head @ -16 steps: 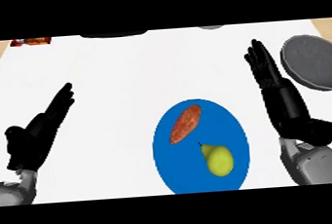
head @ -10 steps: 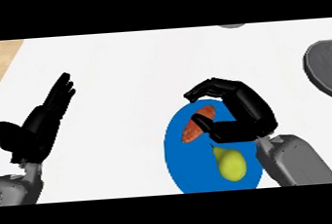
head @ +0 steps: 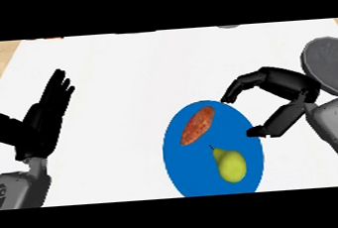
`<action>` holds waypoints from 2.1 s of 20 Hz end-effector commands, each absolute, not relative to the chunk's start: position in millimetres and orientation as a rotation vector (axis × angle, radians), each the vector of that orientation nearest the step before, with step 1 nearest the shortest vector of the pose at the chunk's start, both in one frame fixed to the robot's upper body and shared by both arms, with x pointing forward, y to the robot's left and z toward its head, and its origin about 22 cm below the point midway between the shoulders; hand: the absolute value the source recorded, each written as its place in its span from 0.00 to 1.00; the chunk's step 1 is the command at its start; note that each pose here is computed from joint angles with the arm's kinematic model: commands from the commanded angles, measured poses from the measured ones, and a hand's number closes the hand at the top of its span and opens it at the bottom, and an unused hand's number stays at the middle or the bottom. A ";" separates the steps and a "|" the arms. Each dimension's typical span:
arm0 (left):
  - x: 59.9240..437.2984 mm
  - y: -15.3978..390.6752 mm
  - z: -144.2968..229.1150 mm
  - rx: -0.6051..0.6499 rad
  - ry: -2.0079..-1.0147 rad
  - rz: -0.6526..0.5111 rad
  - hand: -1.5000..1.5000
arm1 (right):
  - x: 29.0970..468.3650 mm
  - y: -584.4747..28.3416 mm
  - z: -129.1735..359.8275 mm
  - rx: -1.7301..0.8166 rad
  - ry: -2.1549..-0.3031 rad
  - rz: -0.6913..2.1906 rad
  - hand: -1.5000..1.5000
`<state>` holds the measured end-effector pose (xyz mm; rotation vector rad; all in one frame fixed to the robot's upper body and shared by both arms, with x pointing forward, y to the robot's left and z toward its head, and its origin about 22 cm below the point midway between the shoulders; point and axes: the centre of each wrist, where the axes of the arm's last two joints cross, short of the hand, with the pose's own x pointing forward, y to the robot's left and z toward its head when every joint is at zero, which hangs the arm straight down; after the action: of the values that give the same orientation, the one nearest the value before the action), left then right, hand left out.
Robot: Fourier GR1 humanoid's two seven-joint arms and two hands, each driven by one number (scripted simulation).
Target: Pick the pear from the plate and place it in the pan
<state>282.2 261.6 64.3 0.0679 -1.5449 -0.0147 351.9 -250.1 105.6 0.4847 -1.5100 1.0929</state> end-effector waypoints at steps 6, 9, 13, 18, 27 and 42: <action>294.5 267.5 82.6 0.064 -1.537 0.005 0.50 | 407.6 -241.7 166.6 0.519 -1.504 1.468 0.00; 294.2 269.8 56.6 0.073 -1.531 0.026 0.50 | 413.9 -200.1 169.6 0.509 -1.460 1.595 0.00; 294.3 257.4 60.6 0.072 -1.535 0.025 0.50 | 398.1 -151.7 160.3 0.417 -1.383 1.864 0.00; 294.8 270.9 63.3 0.090 -1.529 0.031 0.50 | 399.5 -123.0 167.3 0.387 -1.251 2.051 0.00; 283.4 263.0 53.6 0.098 -1.540 0.023 0.50 | 378.2 -114.8 142.9 0.367 -0.868 2.370 0.00; 276.9 279.5 65.7 0.085 -1.526 0.040 0.50 | 331.5 -94.1 138.3 0.166 -1.012 2.571 0.00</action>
<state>278.0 270.4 55.7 0.0962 -1.5208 0.0410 344.8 -103.9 148.1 0.0561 -1.0559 2.5492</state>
